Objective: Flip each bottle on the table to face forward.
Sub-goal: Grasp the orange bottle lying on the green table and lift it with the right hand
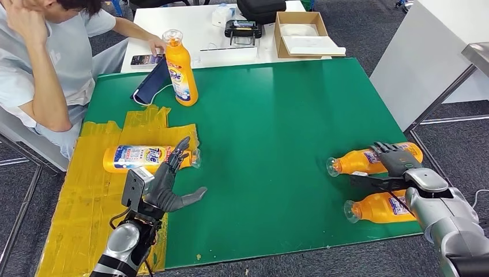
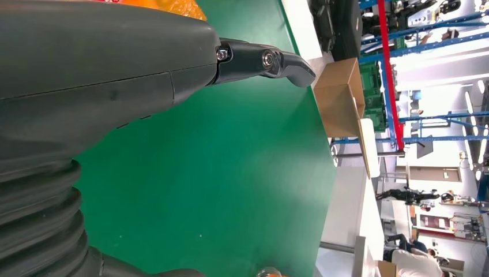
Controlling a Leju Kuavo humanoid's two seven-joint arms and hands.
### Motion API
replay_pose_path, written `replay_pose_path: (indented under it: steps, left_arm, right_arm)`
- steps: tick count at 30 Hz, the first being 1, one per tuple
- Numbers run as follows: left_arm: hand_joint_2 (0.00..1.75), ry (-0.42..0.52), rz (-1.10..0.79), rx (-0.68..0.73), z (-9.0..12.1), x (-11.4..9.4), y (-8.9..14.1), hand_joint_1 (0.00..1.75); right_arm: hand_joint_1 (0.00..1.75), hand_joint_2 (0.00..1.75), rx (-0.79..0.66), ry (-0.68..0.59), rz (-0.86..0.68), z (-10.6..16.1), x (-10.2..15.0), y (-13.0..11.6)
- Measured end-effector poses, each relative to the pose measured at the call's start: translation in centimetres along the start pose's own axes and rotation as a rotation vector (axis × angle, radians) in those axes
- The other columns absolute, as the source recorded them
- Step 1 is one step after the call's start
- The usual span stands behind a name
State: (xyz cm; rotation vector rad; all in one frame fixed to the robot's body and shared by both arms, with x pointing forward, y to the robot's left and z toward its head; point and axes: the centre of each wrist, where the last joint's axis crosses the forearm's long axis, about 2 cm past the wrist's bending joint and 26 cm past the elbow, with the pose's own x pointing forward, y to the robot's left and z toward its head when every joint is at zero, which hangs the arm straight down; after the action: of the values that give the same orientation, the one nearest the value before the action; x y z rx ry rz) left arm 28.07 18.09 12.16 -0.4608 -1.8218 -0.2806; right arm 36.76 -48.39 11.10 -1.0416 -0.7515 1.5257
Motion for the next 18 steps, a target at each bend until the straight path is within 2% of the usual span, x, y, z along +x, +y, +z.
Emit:
replay_pose_path:
  steps: [15,16,18]
  left_arm:
    - [1.75,0.008,0.002,-0.002,0.01,-0.2,-0.1,0.0]
    - [1.75,0.009,0.002,-0.002,0.01,-0.21,-0.1,0.0]
    - [1.75,0.011,0.002,-0.003,0.02,-0.25,-0.1,0.0]
  right_arm:
    - [0.03,1.75,0.018,0.007,0.006,-0.09,-0.29,-0.08]
    - [0.24,1.75,0.018,0.007,0.007,-0.09,-0.29,-0.07]
    - [0.98,1.75,0.021,0.007,0.008,-0.09,-0.29,-0.04]
